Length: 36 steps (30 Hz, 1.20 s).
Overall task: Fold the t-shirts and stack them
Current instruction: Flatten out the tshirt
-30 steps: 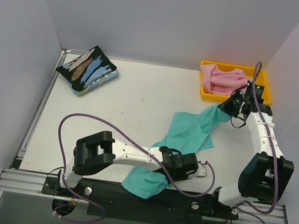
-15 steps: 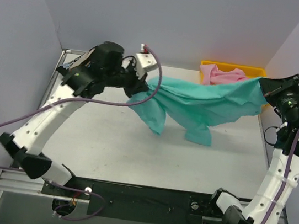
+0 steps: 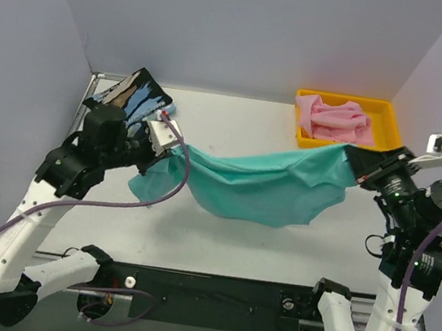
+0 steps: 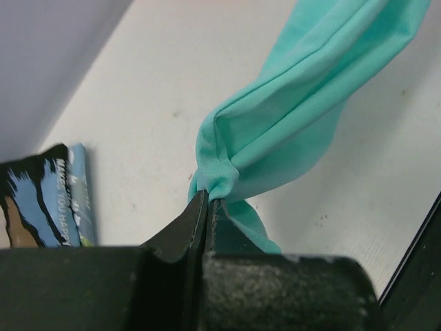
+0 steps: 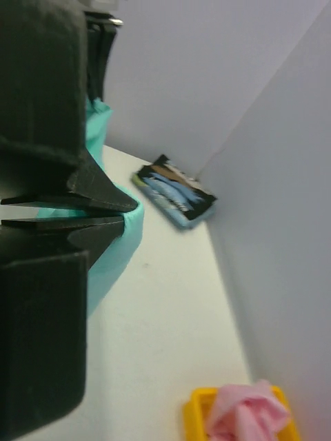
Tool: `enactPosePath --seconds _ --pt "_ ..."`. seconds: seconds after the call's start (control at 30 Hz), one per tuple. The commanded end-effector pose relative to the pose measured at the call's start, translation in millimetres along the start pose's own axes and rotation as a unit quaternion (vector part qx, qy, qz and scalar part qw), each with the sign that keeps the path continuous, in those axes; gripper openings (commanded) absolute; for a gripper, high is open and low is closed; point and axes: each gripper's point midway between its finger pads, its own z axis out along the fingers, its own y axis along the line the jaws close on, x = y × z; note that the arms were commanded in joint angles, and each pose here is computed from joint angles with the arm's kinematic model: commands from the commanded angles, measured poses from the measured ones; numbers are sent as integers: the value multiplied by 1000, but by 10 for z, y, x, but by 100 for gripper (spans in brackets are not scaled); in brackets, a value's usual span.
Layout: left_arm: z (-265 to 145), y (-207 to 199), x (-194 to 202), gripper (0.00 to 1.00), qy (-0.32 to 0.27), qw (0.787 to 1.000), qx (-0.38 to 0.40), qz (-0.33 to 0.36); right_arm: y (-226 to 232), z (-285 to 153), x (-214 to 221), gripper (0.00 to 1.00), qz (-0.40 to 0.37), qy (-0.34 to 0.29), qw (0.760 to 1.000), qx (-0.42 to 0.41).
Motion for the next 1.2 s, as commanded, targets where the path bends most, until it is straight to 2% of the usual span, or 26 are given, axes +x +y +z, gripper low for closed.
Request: enactPosePath --seconds 0.0,0.1,0.13,0.23,0.27,0.3,0.37,0.43,0.53,0.63,0.7,0.8,0.83,0.87,0.9,0.93,0.97,1.0,1.1,1.13,1.17 --pt "404 233 479 0 60 998 2 32 -389 187 774 0 47 80 995 21" --pt "782 295 672 0 78 994 47 57 -628 271 1104 0 44 120 991 49" --pt "884 224 721 0 76 990 85 86 -733 303 1184 0 42 129 989 65" --pt "1191 -21 1184 0 116 973 183 76 -1081 345 1423 0 50 153 979 123" --pt "1237 -121 1289 17 112 966 217 89 -1242 357 1568 0 55 170 973 146" --pt "1357 -162 1432 40 116 961 234 88 -1310 367 1644 0 56 180 970 153" --pt "1615 -92 1561 55 102 966 219 94 -1567 420 1931 0 50 227 957 174" --pt "1822 69 1557 58 98 975 183 84 -1750 418 2119 0 48 257 946 194" --pt "1936 250 1468 58 126 982 125 61 -1890 435 2241 0 48 273 938 210" --pt "1880 75 1489 56 156 976 137 72 -1951 510 2271 0 46 276 937 209" --pt "1888 12 1521 56 155 975 145 71 -1966 539 2301 0 45 283 936 205" --pt "1976 222 1504 56 157 975 151 47 -1949 572 2315 0 46 292 935 195" --pt "1948 439 1269 56 126 976 162 71 -1944 587 2318 0 47 295 935 192" --pt "1856 294 1559 56 177 958 220 51 -1948 592 2328 0 47 297 934 191" --pt "1833 464 1333 56 145 953 239 113 -1944 605 2317 0 46 297 935 190" --pt "1675 282 1563 59 188 931 299 91 -1946 614 2327 0 48 300 934 190" --pt "1653 346 1448 60 168 924 315 134 -1956 624 2321 0 48 299 933 192" --pt "1528 218 1528 63 184 911 351 116 -1953 633 2324 0 49 301 933 191" --pt "1391 121 1574 66 166 883 405 171 -1923 672 2314 0 49 301 935 180" --pt "1296 48 1634 67 173 869 428 174 -1910 680 2313 0 47 301 936 175" --pt "1250 37 1751 67 179 849 449 213 -1900 684 2299 0 43 300 938 172"
